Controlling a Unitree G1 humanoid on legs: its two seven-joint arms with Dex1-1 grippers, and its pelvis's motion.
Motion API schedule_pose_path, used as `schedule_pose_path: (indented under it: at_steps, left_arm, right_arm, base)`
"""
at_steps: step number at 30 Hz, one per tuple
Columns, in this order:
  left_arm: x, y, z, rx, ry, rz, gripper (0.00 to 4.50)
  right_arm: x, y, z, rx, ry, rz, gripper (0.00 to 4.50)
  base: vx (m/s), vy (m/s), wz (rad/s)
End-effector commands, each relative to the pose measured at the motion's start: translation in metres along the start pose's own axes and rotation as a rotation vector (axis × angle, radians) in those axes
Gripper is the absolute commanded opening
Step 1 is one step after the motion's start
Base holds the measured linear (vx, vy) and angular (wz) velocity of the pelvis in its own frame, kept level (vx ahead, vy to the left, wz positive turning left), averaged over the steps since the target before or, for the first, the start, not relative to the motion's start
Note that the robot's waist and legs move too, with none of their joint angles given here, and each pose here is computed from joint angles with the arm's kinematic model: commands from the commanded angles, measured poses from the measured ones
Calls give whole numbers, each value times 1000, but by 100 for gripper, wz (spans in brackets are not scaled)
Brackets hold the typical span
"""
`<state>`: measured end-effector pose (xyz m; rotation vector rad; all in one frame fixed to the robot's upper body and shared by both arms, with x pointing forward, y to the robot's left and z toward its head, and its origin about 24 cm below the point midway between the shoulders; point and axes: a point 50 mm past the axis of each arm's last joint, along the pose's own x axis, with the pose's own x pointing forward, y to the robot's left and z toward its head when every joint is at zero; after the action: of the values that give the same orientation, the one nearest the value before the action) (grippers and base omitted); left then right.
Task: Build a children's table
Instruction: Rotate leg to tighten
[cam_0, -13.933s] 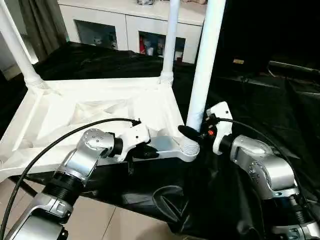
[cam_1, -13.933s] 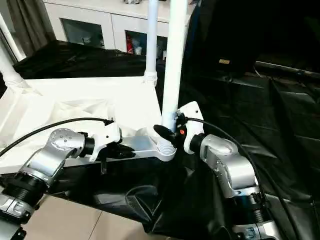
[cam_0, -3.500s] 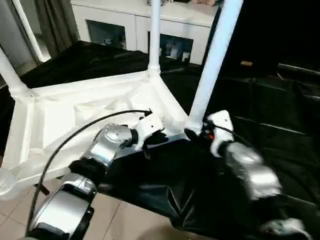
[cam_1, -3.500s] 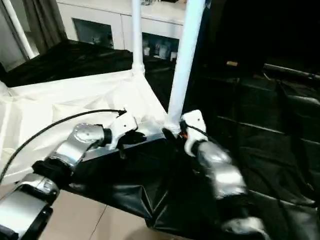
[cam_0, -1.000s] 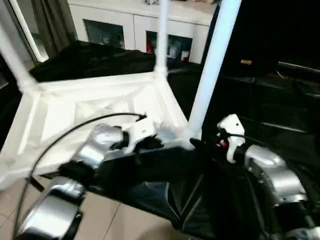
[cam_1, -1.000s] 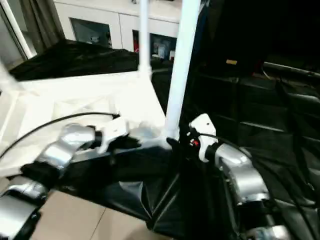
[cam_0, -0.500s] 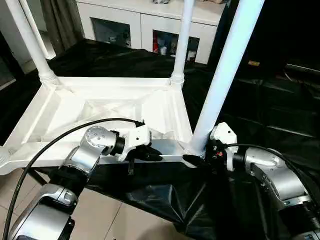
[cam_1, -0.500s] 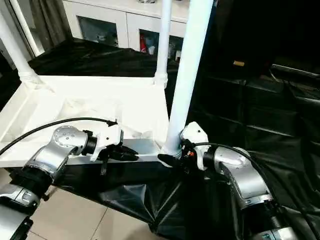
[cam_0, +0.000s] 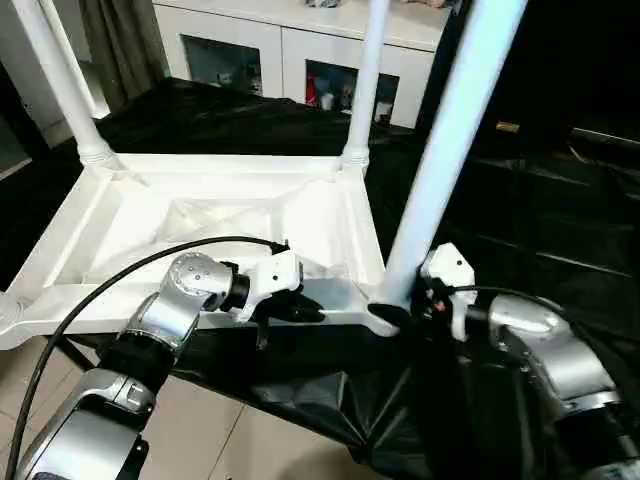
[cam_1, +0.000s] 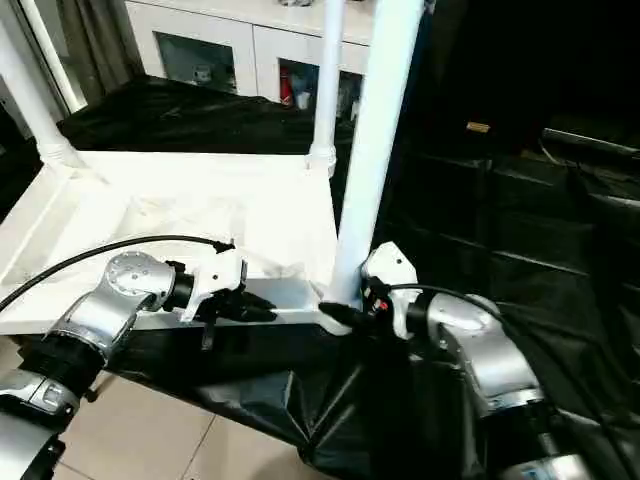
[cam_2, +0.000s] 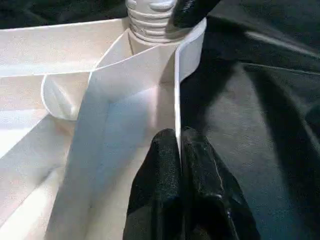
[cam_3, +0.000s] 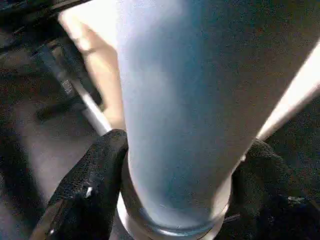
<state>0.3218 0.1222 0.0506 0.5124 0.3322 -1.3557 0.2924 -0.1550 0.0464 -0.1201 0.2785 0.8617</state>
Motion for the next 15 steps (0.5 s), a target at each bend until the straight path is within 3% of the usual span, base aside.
schedule_pose_path:
  at_steps: [1,8,12,15]
  left_arm:
    - [10,6,-4,-34,54,106,0]
    - [36,18,7,-119,75,292,0]
    - [48,18,15,-106,73,305,0]
    - [47,18,14,-88,82,294,0]
  right_arm:
    - [7,-6,-8,79,-1,-159,270]
    - [35,8,-17,238,-4,-391,270]
    - [46,20,-15,227,-18,-385,270]
    - [46,19,-13,232,-40,-375,339]
  base:
    - [0,0,0]
    - [0,0,0]
    - [0,0,0]
    - [0,0,0]
